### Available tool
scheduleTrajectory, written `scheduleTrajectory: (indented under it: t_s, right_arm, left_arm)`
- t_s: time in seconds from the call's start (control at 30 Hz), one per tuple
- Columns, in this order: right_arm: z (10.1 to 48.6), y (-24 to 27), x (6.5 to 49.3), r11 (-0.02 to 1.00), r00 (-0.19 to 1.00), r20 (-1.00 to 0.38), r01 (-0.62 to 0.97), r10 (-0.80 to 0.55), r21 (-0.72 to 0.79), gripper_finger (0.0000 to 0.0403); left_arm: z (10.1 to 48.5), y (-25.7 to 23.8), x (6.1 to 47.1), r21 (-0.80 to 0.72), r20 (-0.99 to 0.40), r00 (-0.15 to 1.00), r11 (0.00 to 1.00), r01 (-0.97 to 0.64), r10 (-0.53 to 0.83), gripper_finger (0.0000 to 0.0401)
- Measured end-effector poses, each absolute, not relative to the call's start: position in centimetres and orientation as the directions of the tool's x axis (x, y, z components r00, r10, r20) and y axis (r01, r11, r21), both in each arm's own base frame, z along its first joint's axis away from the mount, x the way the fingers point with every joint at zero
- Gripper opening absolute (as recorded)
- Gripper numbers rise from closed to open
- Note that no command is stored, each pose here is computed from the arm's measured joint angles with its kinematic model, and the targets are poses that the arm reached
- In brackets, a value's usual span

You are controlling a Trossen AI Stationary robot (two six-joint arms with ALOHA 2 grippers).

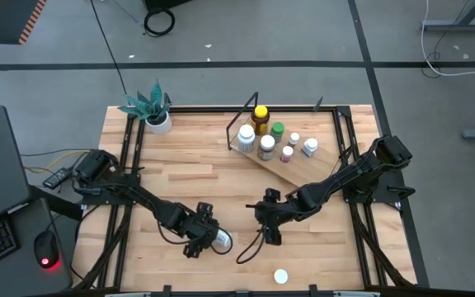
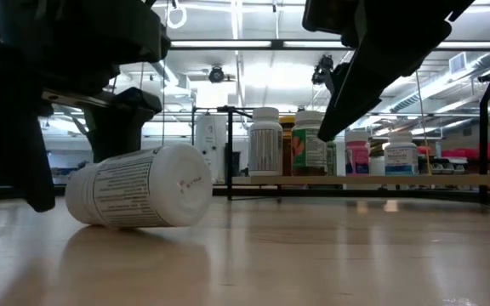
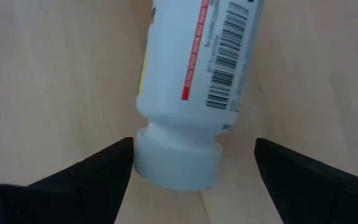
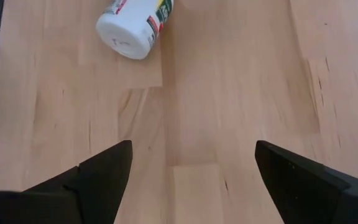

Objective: Pick and place medicine bottles onto shelf by color
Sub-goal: Put the white and green pill bottle on the shelf

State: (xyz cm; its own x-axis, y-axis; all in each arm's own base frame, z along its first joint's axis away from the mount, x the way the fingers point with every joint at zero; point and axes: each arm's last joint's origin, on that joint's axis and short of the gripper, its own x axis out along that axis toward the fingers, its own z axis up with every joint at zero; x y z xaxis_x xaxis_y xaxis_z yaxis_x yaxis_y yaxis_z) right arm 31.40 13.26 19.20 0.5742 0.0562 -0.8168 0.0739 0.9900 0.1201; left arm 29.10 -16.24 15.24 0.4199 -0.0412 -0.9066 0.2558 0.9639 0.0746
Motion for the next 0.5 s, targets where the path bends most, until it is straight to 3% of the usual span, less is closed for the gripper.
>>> scheduleTrajectory:
  t_s: [0.5]
  right_arm:
    - [19.19, 13.25, 31.38, 0.990, 0.569, -0.819, 0.066, 0.068, 0.128, 0.0348]
  left_arm:
    - [14.57, -15.63, 29.78, 0.098, -0.905, 0.426, 0.965, 0.244, -0.016, 0.0291]
